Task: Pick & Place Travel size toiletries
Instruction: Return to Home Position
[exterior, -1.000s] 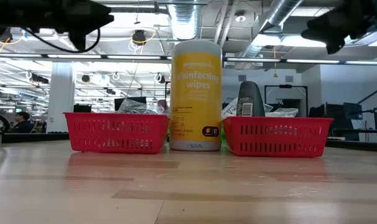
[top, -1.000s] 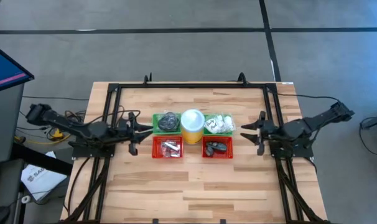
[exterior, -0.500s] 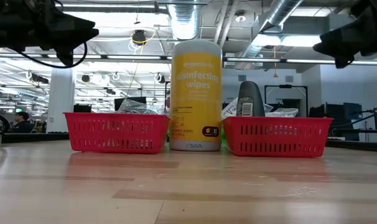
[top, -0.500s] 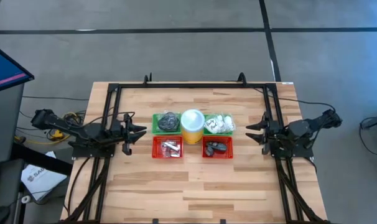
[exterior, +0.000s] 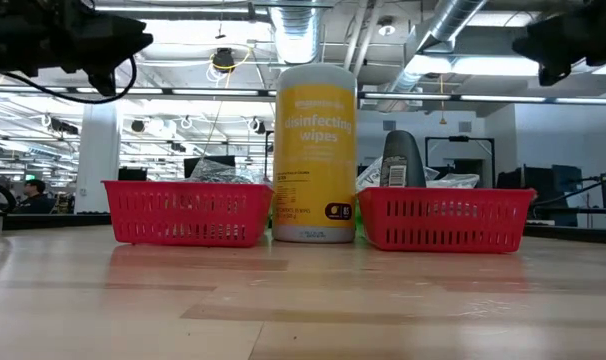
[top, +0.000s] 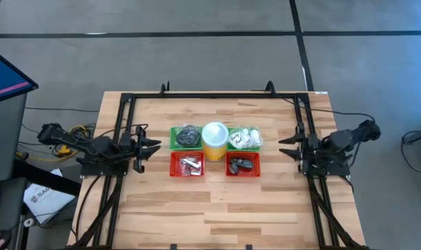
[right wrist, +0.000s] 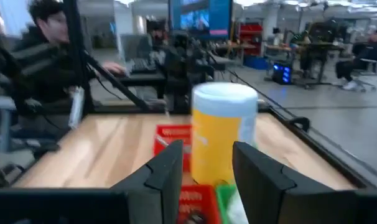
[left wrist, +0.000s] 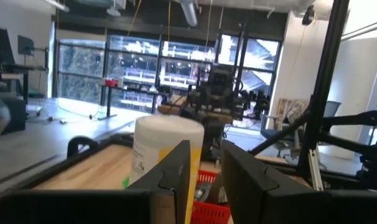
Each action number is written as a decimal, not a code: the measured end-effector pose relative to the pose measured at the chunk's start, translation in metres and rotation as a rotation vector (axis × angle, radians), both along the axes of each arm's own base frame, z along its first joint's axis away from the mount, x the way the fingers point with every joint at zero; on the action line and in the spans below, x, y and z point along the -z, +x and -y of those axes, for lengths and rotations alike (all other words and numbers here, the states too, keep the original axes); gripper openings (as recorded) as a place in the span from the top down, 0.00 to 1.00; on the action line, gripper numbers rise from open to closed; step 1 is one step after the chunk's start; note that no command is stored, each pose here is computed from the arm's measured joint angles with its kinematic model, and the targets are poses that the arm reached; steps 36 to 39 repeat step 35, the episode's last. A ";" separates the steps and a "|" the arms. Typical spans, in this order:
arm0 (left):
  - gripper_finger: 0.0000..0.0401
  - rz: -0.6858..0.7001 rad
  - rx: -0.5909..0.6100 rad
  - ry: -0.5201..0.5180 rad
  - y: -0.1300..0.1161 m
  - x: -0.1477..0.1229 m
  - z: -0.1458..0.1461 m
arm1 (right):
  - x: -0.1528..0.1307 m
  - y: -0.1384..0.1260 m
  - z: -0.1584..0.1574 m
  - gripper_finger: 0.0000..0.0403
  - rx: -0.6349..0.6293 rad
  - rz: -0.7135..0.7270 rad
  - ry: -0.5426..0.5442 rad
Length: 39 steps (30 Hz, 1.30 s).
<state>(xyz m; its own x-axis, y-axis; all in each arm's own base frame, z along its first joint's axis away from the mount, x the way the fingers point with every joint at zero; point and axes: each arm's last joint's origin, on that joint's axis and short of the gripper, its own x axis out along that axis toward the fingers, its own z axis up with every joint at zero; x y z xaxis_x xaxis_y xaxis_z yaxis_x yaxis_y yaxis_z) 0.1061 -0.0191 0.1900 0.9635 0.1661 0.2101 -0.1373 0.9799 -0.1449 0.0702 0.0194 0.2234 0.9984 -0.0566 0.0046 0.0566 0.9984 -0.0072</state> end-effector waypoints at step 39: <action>0.80 0.059 0.092 -0.013 -0.004 -0.005 0.001 | 0.051 0.020 -0.009 0.68 0.031 0.060 0.084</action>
